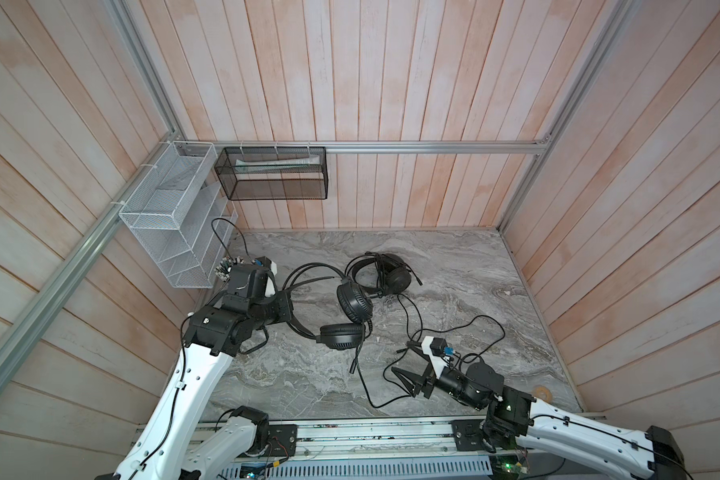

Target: Wrap the headphones

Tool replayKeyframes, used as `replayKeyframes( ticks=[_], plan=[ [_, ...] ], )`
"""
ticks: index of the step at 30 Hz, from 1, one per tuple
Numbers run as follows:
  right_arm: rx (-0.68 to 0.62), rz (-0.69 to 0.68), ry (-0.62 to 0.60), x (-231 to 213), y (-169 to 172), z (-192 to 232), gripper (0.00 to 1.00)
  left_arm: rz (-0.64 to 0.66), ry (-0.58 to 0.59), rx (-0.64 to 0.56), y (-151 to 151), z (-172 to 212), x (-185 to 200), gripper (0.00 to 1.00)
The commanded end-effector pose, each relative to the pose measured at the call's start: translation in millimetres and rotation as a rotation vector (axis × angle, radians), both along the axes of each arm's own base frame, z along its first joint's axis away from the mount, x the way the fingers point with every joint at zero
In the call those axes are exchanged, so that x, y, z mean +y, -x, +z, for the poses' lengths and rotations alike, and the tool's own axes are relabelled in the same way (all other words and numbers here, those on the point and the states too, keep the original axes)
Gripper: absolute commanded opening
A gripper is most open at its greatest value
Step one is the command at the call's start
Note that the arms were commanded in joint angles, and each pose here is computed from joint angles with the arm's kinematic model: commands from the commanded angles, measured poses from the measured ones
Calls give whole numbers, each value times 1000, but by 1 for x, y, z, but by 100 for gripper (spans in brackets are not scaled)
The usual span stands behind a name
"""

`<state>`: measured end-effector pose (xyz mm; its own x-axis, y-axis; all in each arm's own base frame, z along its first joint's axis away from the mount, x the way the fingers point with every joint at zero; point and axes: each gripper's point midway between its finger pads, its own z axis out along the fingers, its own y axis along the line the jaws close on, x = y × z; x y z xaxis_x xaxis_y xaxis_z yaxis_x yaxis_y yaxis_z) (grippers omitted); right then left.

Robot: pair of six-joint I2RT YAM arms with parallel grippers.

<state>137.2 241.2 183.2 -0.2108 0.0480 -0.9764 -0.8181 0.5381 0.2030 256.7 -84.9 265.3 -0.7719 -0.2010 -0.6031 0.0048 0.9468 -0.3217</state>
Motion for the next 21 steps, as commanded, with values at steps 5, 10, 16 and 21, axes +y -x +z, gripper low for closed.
replayKeyframes(
  ticks=[5,10,16,21],
  plan=[
    [-1,-229,-221,-40,-22,17,87,102,53,-54,-5,27,12,0],
    [66,-214,-227,-40,-19,-5,86,116,69,-43,-9,27,13,0],
    [141,-311,-270,-53,-30,-16,86,155,78,-29,-12,26,18,0],
    [192,-343,-162,-49,-34,-23,83,174,146,6,-14,22,16,0]
  ],
)
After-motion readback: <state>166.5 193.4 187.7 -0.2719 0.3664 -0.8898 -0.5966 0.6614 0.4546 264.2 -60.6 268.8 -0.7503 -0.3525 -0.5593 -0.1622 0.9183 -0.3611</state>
